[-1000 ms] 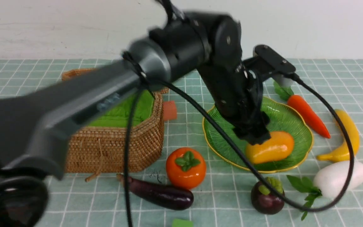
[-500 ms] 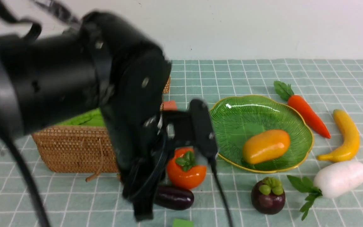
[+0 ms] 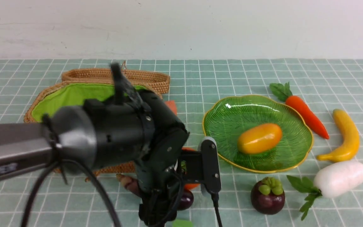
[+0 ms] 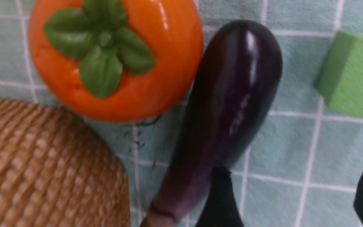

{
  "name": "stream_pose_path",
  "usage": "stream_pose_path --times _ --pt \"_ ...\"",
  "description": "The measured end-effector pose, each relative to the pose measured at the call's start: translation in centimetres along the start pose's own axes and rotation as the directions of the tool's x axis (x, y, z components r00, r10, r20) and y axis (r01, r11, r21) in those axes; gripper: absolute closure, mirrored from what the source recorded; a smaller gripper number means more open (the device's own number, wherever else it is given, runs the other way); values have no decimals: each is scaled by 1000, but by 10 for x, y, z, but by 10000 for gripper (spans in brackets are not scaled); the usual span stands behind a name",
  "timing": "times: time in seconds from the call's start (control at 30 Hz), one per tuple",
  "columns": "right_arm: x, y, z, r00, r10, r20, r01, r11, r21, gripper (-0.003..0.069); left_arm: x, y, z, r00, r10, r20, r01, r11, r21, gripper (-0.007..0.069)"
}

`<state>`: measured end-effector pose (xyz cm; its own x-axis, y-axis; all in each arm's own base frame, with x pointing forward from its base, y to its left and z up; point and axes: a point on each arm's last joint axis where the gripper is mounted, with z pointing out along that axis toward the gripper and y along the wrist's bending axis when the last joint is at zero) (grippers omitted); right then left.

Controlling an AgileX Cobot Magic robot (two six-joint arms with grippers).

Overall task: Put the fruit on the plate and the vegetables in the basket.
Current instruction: Use the left arm to grab an eggplant and put it into the left basket

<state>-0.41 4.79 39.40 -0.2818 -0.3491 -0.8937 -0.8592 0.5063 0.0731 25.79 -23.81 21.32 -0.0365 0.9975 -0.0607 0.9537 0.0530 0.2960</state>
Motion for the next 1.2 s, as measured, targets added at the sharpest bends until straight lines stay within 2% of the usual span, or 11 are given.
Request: stream_pose_path --times 0.23,0.43,0.57,0.6,0.73,0.93,1.2 --pt "1 5 0 1000 16 -13 -16 999 -52 613 -4 11 35 999 40 6 -40 998 -48 120" --pt "1 5 0 1000 18 -12 -19 998 -58 609 -7 10 52 998 63 -5 -64 997 -41 126" --pt "1 5 0 1000 18 -12 -19 998 -58 609 -5 8 56 998 58 -26 -58 998 -25 179" --pt "1 5 0 1000 18 -12 -19 998 -58 607 -5 8 56 998 49 -29 -50 999 -23 214" --pt "0 5 0 1000 19 1 -19 998 -53 604 -4 8 56 999 23 -42 -24 1000 -17 220" --pt "-3 3 0 999 18 28 -17 999 -34 603 0 7 49 998 -22 -65 21 1000 -10 220" --pt "-7 1 0 997 17 74 -16 1000 -10 598 5 9 2 993 -116 11 116 993 -28 220"
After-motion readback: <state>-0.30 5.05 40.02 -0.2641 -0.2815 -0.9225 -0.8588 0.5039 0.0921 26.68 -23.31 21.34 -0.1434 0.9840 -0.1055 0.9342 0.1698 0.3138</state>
